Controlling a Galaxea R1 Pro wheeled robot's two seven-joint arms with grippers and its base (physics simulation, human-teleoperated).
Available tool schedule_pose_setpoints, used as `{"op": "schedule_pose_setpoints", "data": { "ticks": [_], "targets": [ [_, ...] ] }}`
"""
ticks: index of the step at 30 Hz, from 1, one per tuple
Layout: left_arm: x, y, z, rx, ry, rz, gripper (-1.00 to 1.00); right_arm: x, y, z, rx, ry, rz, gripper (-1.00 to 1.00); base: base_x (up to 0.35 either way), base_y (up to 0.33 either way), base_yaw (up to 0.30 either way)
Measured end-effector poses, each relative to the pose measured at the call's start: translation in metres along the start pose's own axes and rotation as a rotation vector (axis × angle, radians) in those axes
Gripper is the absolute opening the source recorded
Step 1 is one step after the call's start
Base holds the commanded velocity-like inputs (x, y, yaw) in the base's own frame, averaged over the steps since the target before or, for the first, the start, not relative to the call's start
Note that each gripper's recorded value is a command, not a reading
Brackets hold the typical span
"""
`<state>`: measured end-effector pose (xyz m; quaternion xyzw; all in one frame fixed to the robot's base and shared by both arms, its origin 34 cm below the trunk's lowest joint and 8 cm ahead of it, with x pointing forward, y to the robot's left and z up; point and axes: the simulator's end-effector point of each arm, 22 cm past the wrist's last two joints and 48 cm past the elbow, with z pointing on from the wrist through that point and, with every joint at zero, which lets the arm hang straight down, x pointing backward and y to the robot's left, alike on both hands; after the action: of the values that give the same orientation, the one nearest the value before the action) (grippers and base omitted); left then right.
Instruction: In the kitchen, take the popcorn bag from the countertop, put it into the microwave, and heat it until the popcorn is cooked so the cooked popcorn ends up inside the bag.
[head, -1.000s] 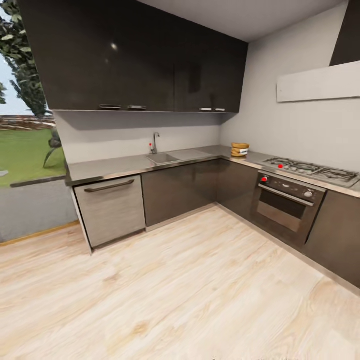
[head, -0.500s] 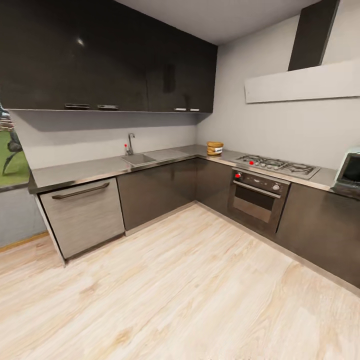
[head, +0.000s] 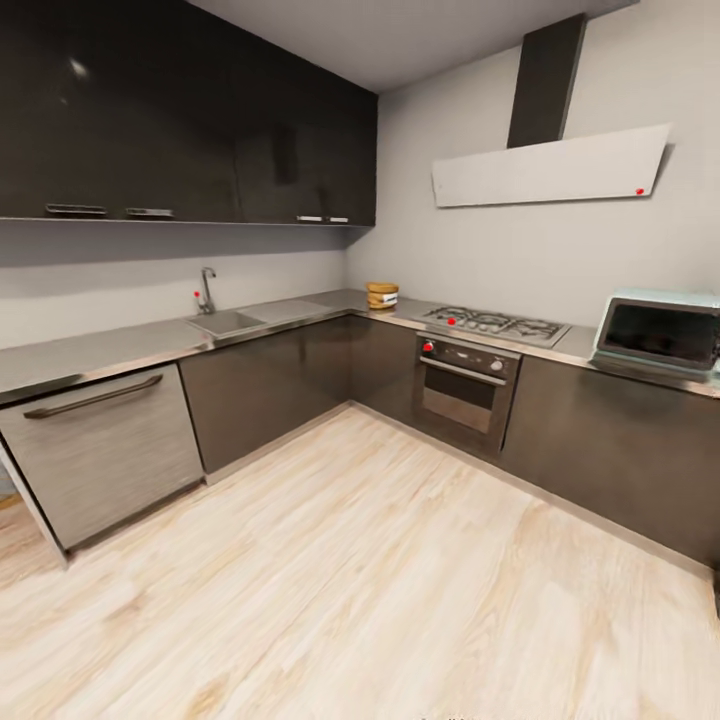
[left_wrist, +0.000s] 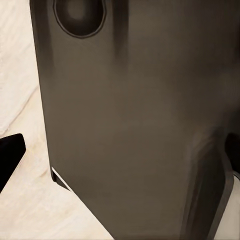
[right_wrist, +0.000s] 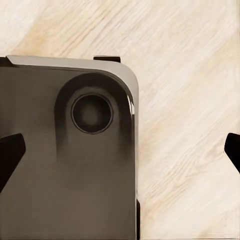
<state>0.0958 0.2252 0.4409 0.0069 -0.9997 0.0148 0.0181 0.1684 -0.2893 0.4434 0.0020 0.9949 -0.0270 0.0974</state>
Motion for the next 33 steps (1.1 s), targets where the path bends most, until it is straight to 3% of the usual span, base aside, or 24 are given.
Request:
{"op": "schedule_pose_setpoints", "data": {
  "ticks": [33],
  "targets": [
    [0.0007,0.0017,0.0,-0.002,0.001,0.0,1.0,0.0003,0.0,0.0,0.0,0.001,0.0,1.0,0.0,0.0,-0.299]
  ]
}}
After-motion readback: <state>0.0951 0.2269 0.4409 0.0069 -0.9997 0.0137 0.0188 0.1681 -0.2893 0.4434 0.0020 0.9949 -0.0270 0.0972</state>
